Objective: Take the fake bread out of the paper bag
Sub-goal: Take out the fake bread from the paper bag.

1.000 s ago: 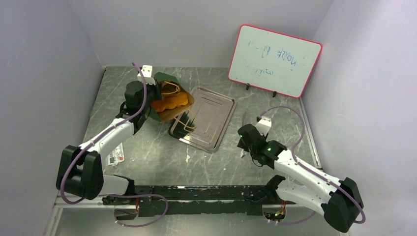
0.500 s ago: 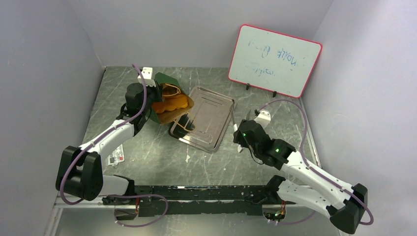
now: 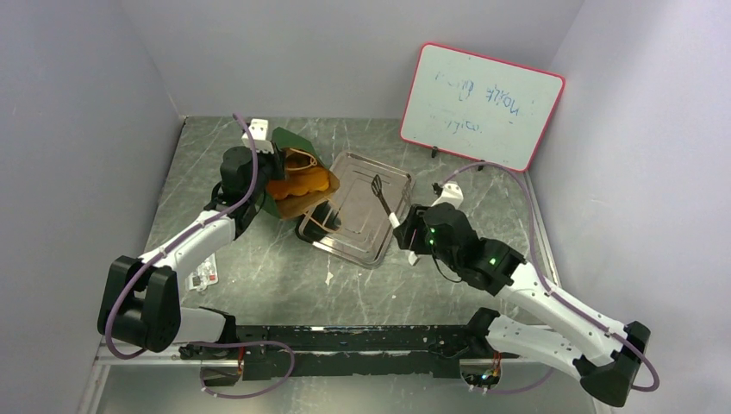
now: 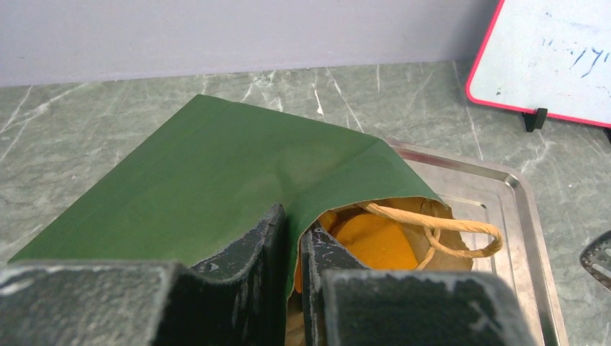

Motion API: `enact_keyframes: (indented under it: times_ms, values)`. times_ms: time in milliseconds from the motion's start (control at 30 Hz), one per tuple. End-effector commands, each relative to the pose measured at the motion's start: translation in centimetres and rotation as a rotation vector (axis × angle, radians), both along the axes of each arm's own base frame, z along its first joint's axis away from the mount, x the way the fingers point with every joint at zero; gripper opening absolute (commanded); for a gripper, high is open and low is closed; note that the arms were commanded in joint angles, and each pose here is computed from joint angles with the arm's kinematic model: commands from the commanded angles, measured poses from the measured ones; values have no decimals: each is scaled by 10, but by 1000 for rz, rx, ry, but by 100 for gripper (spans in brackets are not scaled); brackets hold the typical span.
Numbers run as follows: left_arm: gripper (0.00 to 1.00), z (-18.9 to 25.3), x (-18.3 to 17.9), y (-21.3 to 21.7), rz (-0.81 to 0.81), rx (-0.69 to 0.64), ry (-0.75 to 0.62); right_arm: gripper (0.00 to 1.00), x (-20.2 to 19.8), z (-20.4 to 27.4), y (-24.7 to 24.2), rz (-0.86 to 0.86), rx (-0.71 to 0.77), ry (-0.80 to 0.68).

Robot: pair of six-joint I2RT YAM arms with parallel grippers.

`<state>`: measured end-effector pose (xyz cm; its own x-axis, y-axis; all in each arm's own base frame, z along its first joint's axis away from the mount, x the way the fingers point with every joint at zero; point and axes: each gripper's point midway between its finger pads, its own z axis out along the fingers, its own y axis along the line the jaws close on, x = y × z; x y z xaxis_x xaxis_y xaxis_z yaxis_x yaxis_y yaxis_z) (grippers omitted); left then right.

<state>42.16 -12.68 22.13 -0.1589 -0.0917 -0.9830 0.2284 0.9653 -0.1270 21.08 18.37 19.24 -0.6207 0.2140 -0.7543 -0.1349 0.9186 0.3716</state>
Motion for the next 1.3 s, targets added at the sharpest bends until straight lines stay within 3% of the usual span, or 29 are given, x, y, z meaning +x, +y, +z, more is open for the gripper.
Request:
enact_keyframes:
  times_ms: [0, 433, 867, 1267]
  values:
    - [7, 6, -1, -4, -14, -12, -26, 26, 0, 40, 26, 99, 106, -75]
    - [7, -3, -1, -9, -45, 2, -2, 28, -15, 55, 81, 256, 203, -31]
    - [7, -9, -3, -15, -76, 15, 21, 28, -37, 54, 125, 347, 198, -9]
    - [7, 3, -13, -19, -110, 15, 5, 29, -24, 47, 149, 352, 190, -34]
